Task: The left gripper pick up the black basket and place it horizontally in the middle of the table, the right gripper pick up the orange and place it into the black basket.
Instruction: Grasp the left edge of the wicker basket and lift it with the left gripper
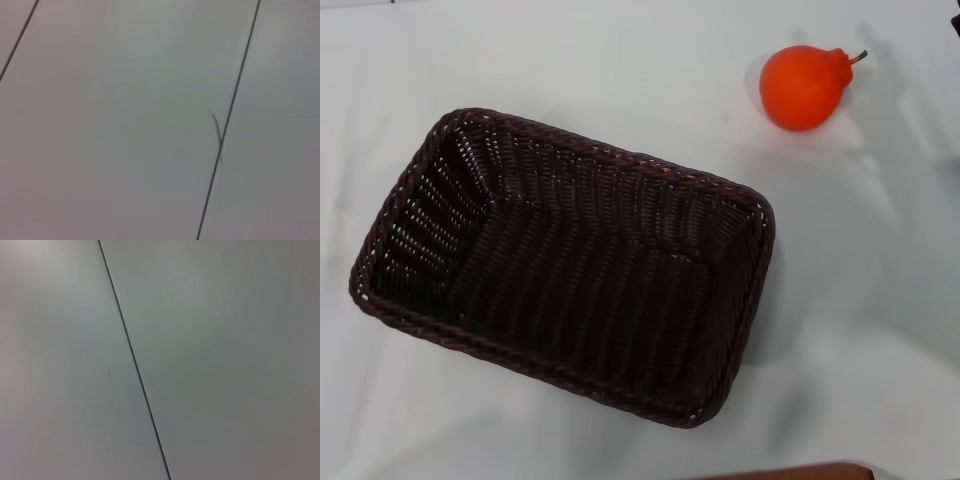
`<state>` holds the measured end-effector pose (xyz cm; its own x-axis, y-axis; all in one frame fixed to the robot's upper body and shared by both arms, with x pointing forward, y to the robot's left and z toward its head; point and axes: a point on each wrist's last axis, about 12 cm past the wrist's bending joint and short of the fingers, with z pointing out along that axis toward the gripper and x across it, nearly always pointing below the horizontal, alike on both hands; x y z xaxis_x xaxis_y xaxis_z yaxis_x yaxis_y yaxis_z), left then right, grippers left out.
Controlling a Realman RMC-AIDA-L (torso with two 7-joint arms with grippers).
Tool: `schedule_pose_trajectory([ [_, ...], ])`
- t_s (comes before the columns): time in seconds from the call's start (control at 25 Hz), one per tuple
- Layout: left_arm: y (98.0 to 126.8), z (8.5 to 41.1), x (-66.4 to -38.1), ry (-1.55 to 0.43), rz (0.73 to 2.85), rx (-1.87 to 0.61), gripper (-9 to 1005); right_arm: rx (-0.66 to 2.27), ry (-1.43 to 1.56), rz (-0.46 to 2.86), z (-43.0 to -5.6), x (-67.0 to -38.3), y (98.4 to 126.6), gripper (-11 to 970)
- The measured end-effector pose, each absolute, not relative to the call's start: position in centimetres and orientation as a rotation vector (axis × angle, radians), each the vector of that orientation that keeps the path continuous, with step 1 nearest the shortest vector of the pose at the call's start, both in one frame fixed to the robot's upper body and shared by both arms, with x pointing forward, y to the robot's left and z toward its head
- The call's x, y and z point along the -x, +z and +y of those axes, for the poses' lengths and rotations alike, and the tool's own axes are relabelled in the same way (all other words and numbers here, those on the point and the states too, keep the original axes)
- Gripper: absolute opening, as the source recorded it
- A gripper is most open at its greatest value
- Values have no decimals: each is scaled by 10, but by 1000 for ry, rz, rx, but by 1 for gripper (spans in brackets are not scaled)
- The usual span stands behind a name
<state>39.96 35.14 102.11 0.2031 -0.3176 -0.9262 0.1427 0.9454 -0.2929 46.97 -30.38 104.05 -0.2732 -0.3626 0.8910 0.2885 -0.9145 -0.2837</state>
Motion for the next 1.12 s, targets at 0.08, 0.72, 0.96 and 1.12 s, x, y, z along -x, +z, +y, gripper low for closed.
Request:
schedule_pose_trajectory([
  [0.08, 1021, 351, -400, -323, 1329, 154, 837, 1584, -2224, 91, -304, -470, 1040, 943],
  [0.72, 1050, 371, -401, -551, 1371, -5, 778, 1596, -2200, 99, -302, -468, 1038, 930],
  [0.96, 1124, 398, -420, -699, 1640, -234, 787, 1597, -2206, 98, -303, -469, 1038, 925],
  [1.12, 1168, 391, -432, -694, 1856, -355, 806, 1597, -2209, 102, -304, -469, 1039, 921],
])
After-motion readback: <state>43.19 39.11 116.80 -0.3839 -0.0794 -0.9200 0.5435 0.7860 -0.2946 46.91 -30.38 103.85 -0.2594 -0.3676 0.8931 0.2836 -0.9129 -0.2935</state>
